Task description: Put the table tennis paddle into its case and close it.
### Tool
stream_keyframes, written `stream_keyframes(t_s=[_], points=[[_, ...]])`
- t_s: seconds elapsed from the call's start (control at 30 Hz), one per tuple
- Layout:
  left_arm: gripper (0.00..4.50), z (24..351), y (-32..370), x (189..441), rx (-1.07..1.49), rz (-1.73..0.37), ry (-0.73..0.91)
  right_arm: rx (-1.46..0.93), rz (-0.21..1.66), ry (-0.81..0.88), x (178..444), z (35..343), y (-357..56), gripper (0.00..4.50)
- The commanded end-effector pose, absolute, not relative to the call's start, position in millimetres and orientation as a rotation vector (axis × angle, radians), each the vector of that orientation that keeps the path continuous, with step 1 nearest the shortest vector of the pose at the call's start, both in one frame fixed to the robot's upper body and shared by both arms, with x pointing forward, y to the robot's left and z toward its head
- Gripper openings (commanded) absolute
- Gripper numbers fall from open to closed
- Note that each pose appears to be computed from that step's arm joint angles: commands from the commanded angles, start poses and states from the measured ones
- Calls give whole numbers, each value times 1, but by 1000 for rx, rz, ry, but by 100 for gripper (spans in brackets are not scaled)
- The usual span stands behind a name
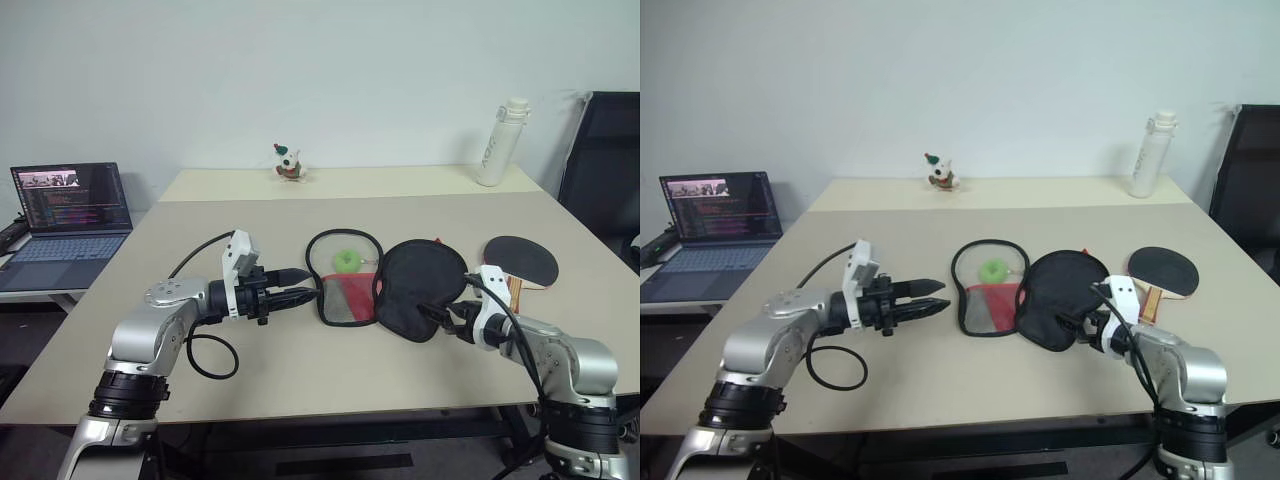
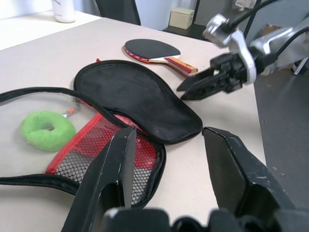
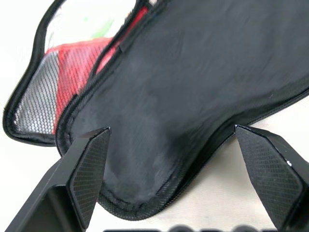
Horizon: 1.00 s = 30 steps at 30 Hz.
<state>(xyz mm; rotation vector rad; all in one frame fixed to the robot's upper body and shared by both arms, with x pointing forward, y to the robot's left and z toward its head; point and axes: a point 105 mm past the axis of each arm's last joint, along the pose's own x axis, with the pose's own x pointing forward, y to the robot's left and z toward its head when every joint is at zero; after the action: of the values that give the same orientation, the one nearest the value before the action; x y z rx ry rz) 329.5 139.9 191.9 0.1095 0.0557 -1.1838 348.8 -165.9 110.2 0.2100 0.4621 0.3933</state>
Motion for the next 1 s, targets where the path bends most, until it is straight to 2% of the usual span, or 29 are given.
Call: stream_keyframes(t_s=[0.03,0.2,0.37,0.6,0.77,1.0], points=[[237,209,141,328,162,-1196,5,200,363,412,354,115,-167,447],[237,208,144,329,171,-1184,10,206,378,421,354,110,-160,447],[237,207,144,329,171,-1173,13,224,435,385,355,116,-134,447],[237,206,147,329,176,-1164,17,195,368,386,354,110,-152,447],[237,205,145,329,177,-1166,16,294,401,373,359,115,-137,447],[237,205,143,329,182,-1163,9,422,490,372,359,129,-118,223]])
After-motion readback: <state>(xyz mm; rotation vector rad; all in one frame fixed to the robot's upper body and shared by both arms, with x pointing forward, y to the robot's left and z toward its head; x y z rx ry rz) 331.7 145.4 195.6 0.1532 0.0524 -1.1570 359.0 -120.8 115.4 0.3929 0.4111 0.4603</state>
